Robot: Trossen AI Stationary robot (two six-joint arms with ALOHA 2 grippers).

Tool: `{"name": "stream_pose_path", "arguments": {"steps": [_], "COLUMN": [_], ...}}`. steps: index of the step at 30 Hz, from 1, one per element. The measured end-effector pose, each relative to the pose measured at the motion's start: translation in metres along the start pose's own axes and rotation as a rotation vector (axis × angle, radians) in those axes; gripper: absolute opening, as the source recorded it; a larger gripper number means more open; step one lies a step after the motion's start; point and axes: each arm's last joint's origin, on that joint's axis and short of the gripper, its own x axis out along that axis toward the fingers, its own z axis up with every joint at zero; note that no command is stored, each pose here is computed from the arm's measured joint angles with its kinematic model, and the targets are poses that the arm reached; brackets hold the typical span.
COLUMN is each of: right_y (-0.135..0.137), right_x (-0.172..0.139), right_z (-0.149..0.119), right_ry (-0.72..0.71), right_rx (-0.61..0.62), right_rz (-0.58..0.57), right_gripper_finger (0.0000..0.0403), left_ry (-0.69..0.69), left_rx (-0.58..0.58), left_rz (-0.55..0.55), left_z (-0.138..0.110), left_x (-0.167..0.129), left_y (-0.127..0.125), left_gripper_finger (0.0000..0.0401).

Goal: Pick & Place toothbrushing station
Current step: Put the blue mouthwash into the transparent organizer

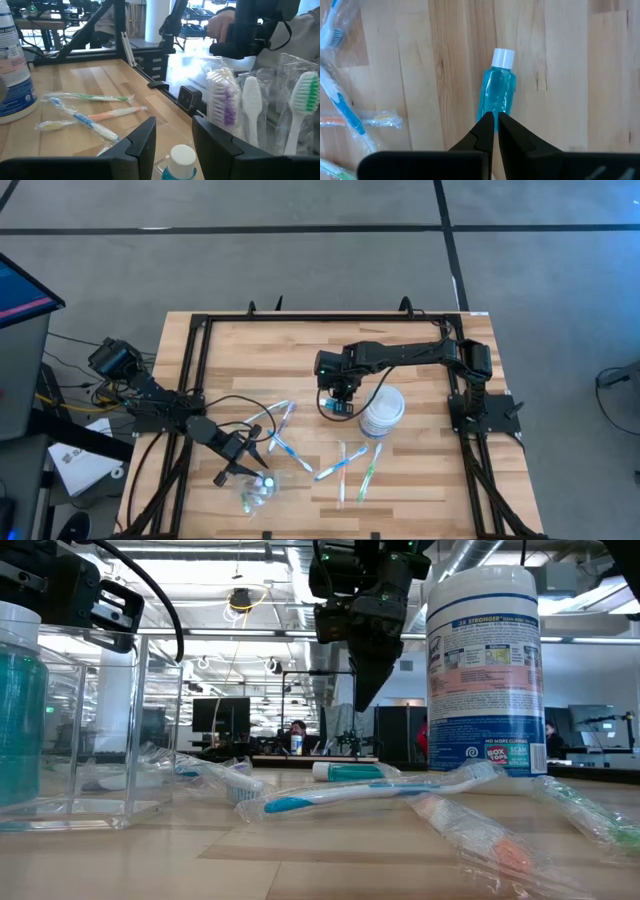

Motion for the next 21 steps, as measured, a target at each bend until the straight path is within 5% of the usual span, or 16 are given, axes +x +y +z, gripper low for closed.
{"name": "stream_pose_path", "arguments": {"steps": [7,21], "right_y": [0.004,0.018], "right_x": [0.000,0.016], "right_z": [0.000,0.007], "right_ry": [-0.005,-0.024], "right_rx": [0.002,-0.038], "right_rz": [0.102,0.110], "right_gripper_finger": [0.0017,0.0050], "left_ry": [-0.002,-0.010], "left_rx": [0.000,-0.001], "left_rz": [0.007,0.064], "left_z": [0.000,0.001], "left_x": [0.000,0.000], "left_y": [0.000,0.002], "left_gripper_finger": [0.0122,0.0122]}}
